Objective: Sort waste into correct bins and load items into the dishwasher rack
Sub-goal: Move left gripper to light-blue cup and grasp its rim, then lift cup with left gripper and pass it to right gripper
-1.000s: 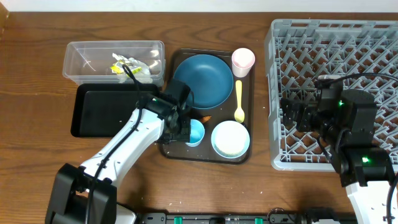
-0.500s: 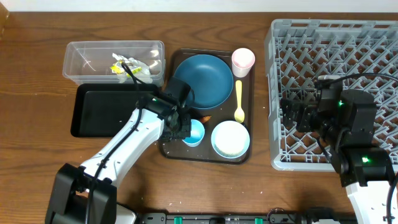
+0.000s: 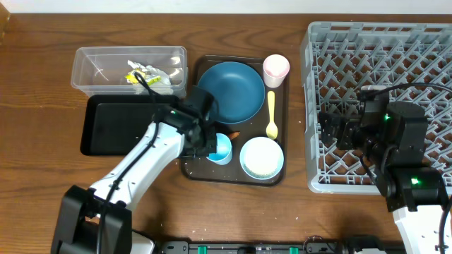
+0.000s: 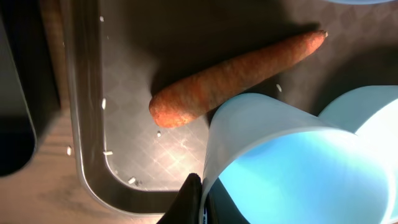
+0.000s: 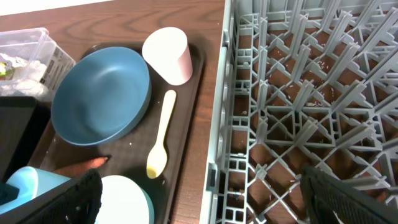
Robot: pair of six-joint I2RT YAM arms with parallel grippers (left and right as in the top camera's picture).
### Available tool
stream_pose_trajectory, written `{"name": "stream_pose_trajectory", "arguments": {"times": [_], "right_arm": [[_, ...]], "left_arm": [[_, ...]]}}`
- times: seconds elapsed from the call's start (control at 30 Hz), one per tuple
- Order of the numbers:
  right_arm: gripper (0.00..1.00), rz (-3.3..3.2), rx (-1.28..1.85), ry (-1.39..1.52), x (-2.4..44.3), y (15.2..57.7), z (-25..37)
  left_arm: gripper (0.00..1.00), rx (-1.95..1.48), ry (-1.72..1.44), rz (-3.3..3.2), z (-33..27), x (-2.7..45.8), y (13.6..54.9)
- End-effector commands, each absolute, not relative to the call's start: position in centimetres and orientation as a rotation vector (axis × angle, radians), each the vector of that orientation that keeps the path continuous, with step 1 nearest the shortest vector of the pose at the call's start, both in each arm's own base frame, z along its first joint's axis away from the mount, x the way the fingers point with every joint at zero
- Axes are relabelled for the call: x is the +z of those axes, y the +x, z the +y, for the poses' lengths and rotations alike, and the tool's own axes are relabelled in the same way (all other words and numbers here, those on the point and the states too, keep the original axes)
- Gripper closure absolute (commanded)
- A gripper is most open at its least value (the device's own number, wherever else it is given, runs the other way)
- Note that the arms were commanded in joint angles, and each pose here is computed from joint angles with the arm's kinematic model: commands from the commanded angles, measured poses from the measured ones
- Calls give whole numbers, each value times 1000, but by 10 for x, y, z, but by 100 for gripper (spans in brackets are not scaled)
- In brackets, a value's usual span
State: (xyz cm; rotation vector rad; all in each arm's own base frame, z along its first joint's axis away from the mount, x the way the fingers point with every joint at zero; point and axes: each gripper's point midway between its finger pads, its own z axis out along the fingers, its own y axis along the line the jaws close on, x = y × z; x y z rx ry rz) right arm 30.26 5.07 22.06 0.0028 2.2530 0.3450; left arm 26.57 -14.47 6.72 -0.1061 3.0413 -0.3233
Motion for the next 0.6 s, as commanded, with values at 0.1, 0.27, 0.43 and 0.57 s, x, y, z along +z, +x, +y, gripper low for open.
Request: {"name": "stream_pose_trajectory", "arguments": {"times": [0.1, 0.27, 0.43, 0.57], "right_arm": [[1, 2194, 457, -33, 238, 306, 63], [1, 2105, 601, -112, 259, 309, 84], [1, 1982, 798, -155, 290, 312, 108], [7, 1875, 932, -287, 311, 313, 132]], "left_arm": [[94, -753, -185, 2879, -151, 132, 291], [94, -1076, -208, 2734, -148, 172, 297], [94, -1427, -106, 2568, -164, 209, 300], [94, -1669, 58, 2390, -182, 245, 300]]}}
